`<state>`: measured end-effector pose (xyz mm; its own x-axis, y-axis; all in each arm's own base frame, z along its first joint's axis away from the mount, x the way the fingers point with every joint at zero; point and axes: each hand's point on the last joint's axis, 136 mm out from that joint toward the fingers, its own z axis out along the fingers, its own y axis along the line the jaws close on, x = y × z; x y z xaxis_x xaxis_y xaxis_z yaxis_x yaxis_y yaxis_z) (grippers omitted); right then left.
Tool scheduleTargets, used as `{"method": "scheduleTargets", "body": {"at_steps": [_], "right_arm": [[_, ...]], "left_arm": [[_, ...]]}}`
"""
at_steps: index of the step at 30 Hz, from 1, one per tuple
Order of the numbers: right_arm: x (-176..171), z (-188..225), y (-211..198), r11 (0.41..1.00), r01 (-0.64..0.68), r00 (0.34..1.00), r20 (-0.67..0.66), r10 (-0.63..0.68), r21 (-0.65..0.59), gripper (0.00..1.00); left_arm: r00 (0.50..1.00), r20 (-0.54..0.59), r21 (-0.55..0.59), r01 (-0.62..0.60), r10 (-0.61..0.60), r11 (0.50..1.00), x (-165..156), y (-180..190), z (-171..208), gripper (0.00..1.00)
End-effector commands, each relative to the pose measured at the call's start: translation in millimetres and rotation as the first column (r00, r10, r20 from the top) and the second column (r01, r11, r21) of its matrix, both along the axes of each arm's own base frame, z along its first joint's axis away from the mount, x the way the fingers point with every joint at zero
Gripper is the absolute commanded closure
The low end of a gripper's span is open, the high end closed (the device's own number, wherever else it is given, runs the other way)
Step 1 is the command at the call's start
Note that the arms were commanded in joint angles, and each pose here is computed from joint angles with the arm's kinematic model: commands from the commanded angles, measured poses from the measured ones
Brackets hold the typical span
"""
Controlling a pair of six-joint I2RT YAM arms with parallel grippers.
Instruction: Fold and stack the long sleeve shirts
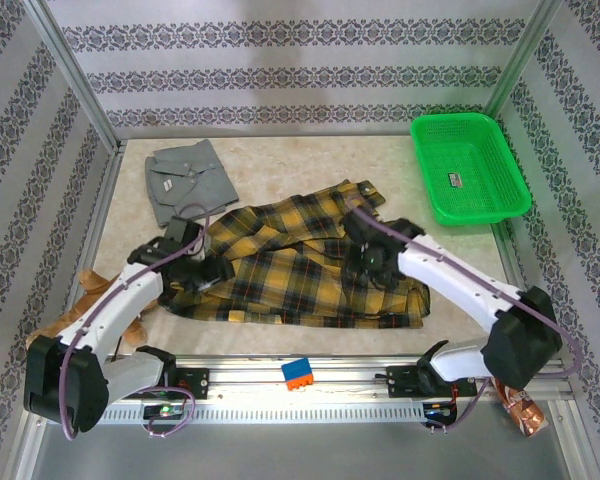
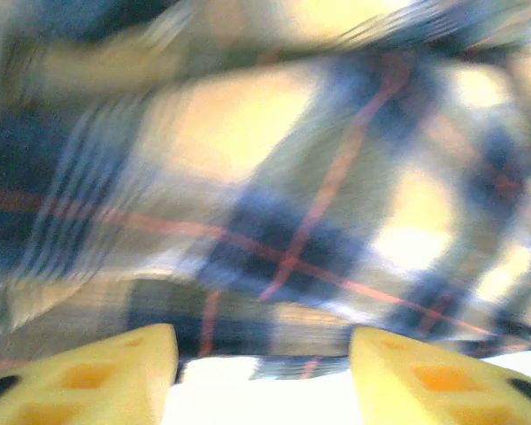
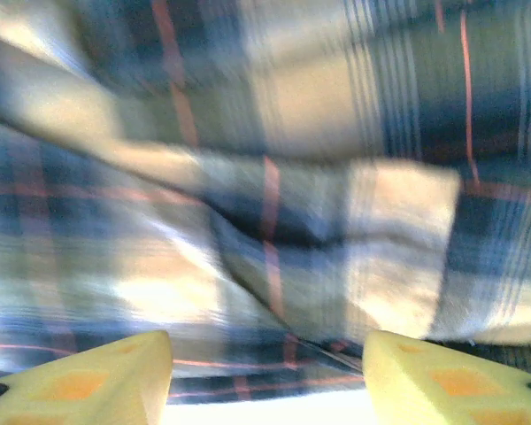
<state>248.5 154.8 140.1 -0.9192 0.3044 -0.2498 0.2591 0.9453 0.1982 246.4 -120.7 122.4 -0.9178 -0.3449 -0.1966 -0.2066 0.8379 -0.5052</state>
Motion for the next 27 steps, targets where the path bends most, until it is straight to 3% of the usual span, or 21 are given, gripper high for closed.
{"method": "scheduleTargets", "body": {"at_steps": [1, 5, 11, 19, 27], "right_arm": [[41.2, 25.9, -22.5, 0.999, 0.012, 0.996, 0.085, -0.008, -0.043, 0.33], [103.0, 21.3, -38.1, 0.998, 0.000, 0.997, 0.072, 0.004, -0.061, 0.31], [168.6, -26.3, -46.5, 0.984, -0.099, 0.995, -0.018, 0.097, -0.151, 0.33], [195.6, -81.7, -38.3, 0.978, -0.137, 0.988, -0.091, 0.123, -0.160, 0.34], [224.9, -110.7, -26.1, 0.983, -0.108, 0.993, -0.067, 0.099, -0.148, 0.38]], "left_arm": [[0.992, 0.097, -0.080, 0.086, -0.078, 0.993, 17.2, -23.4, 40.6, 0.35], [0.961, 0.192, -0.062, 0.215, -0.199, 0.975, 43.3, -48.1, 59.3, 0.23], [0.916, 0.158, -0.001, 0.374, -0.369, 0.928, 44.8, -85.0, 38.6, 0.17], [0.926, 0.043, -0.018, 0.376, -0.375, 0.926, 12.3, -93.9, -14.4, 0.16], [0.936, -0.085, 0.011, 0.343, -0.341, 0.939, -15.4, -75.3, -59.1, 0.15]]}}
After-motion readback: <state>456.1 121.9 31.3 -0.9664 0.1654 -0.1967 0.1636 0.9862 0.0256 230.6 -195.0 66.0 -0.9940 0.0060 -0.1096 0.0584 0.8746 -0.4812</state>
